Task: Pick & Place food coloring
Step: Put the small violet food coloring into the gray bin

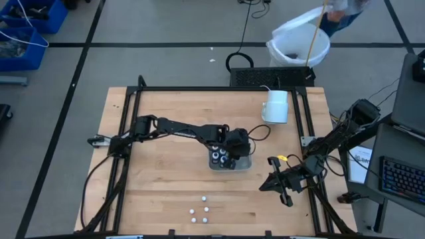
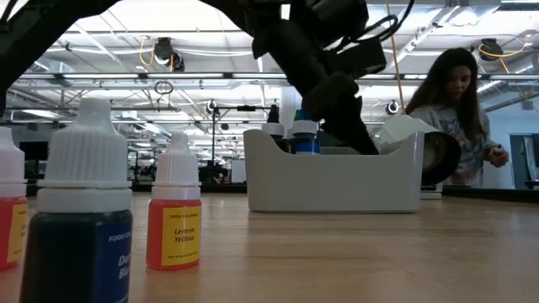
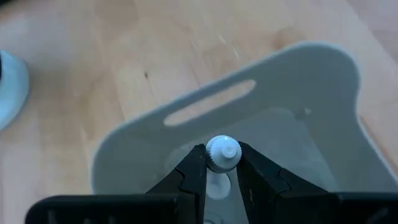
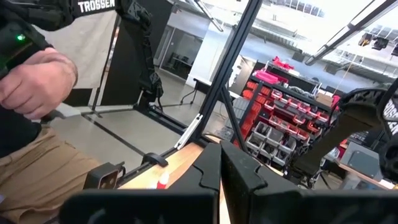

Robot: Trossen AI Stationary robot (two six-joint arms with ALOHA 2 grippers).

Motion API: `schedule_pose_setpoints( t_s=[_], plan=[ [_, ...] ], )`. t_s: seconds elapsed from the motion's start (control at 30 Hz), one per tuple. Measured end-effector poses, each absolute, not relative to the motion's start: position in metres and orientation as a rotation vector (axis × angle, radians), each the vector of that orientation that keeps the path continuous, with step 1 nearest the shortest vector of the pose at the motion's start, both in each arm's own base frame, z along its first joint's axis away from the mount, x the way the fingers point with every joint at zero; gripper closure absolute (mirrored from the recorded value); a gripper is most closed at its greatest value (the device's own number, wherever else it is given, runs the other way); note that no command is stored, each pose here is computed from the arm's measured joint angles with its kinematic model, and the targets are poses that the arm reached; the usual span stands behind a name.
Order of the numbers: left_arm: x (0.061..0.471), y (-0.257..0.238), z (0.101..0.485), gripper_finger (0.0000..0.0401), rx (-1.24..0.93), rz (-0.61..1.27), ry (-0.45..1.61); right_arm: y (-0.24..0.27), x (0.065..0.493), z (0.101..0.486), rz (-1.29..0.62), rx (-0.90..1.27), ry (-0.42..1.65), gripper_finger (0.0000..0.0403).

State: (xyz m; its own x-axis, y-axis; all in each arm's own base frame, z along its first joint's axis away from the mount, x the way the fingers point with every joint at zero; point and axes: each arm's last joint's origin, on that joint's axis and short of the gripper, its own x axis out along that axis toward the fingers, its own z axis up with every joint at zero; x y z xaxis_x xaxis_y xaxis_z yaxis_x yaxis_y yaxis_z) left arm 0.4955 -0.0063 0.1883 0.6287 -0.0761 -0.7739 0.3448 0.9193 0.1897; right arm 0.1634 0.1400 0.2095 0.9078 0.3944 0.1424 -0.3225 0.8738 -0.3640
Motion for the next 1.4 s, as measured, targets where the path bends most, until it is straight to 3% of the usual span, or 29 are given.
schedule_pose_setpoints(
  t_s=[0.5,1.03,1.4],
  plan=[
    [0.496,-0.005,0.19,0.0325,0.346,-0.199,0.865,0.14,0.163,0.209,0.377,-0.346,-0.216,0.0403],
    [0.495,0.007,0.19,0.0325,0.121,-0.086,0.883,0.14,0.163,0.21,0.377,-0.339,-0.217,0.0403],
    [0.495,0.006,0.19,0.0325,0.124,-0.117,0.88,0.14,0.163,0.21,0.378,-0.337,-0.217,0.0403]
  ],
)
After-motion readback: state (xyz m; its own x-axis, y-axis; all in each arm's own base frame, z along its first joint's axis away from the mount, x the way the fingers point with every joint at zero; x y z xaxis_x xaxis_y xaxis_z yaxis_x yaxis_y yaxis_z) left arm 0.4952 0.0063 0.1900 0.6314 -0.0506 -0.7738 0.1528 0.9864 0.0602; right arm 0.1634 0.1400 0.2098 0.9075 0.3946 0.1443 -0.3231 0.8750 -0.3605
